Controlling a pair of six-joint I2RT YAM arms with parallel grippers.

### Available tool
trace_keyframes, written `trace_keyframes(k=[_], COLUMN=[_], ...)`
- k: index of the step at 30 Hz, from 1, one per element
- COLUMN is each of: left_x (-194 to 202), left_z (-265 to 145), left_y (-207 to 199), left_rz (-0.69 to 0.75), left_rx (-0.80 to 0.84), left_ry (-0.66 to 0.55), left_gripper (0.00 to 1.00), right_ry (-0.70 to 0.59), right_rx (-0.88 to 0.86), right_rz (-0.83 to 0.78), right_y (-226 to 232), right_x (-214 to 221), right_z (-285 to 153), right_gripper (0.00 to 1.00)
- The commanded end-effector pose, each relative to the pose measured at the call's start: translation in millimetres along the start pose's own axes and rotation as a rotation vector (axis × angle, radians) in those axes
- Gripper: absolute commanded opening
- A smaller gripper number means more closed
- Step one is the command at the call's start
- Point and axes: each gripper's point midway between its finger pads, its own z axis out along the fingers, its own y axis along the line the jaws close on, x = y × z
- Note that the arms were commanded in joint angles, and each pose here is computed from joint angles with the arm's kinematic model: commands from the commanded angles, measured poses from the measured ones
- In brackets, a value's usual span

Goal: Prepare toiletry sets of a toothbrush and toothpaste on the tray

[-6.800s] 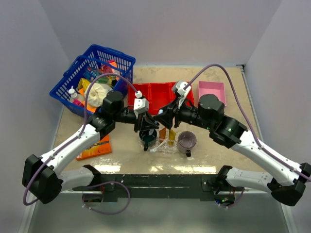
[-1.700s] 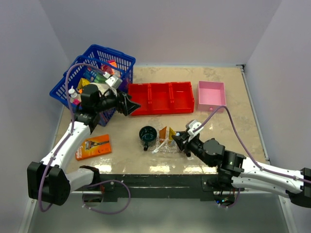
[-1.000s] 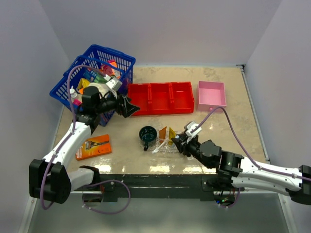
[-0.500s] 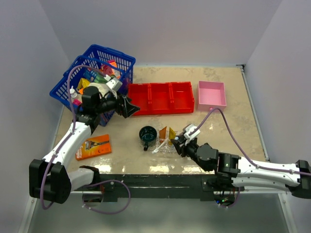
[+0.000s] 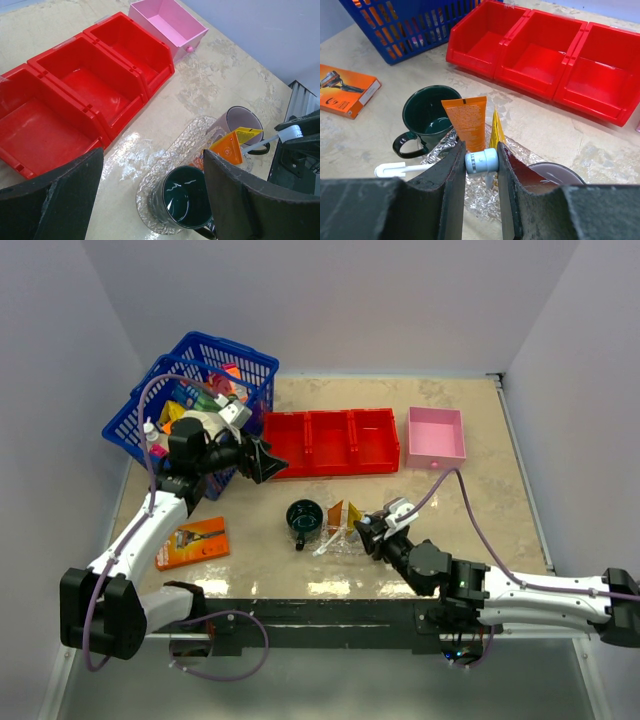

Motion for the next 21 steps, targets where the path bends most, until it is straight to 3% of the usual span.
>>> trace_keyframes(k=[1,7,14,21], left_x=[-9.0,-9.0,-8.2,-8.5], left_z=[-1.1,-0.7,-0.4,-0.5], left_y=[-0.7,-1.0,-1.3,-1.6], left_rz=[0.060,0.060,0.057,0.057], left_rx=[0.018,0.023,0.026,0.027], left_ry=[-0.036,-0.035,-0.033,-0.033], left_gripper=[0.84,0.84,0.85,0.85], right_ry=[-0.083,-0.046,-0.027,-0.010], right_rx=[0.029,0.034,0.036,0.036], right_rz=[0.066,0.064,0.092,0.085], right_y=[-3.3,-5.0,-6.7,-5.4], right_x=[-17.3,-5.0,-3.5,-1.7], right_z=[0.8,-0.7,-5.2,-5.4], right_gripper=[0.16,0.24,0.41,0.48])
